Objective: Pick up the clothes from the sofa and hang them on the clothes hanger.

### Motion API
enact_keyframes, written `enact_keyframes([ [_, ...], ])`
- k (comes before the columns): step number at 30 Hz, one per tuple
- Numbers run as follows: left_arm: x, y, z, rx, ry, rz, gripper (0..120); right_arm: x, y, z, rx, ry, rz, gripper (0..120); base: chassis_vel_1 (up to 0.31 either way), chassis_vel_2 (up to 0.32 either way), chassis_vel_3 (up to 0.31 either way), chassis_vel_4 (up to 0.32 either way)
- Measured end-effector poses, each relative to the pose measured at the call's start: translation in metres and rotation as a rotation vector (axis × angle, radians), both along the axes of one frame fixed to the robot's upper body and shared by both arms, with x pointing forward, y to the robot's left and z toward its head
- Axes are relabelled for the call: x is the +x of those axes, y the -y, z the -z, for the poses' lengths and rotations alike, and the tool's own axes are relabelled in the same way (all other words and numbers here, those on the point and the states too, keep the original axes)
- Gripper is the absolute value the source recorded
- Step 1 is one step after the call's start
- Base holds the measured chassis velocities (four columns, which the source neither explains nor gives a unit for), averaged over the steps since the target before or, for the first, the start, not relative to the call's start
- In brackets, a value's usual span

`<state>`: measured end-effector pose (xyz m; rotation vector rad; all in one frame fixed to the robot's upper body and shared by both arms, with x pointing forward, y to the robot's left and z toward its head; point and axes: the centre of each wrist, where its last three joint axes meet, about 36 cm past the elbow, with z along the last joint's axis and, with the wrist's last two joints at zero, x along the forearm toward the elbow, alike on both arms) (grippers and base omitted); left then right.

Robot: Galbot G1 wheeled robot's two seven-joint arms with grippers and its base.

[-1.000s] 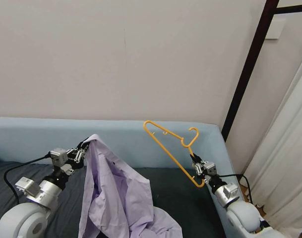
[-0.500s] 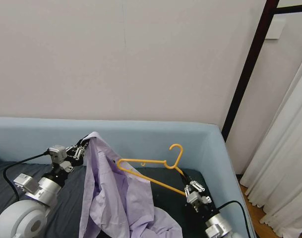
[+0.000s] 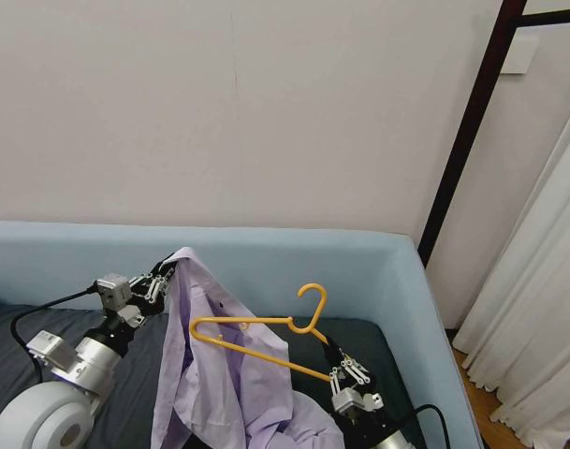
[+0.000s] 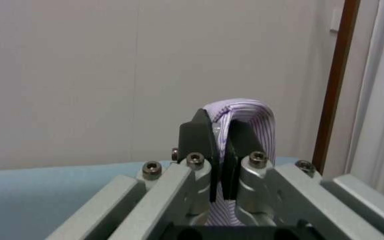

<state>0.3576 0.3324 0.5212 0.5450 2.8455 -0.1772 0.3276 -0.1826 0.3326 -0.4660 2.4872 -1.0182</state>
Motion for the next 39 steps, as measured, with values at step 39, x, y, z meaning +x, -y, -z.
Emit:
enact_keyframes([
  [39, -0.029, 0.07, 0.047, -0.088, -0.106, 0.214, 1, 0.055, -0.04, -0.001, -0.016, -0.043, 0.118, 4, 0.0, 0.0, 0.0, 0.0],
])
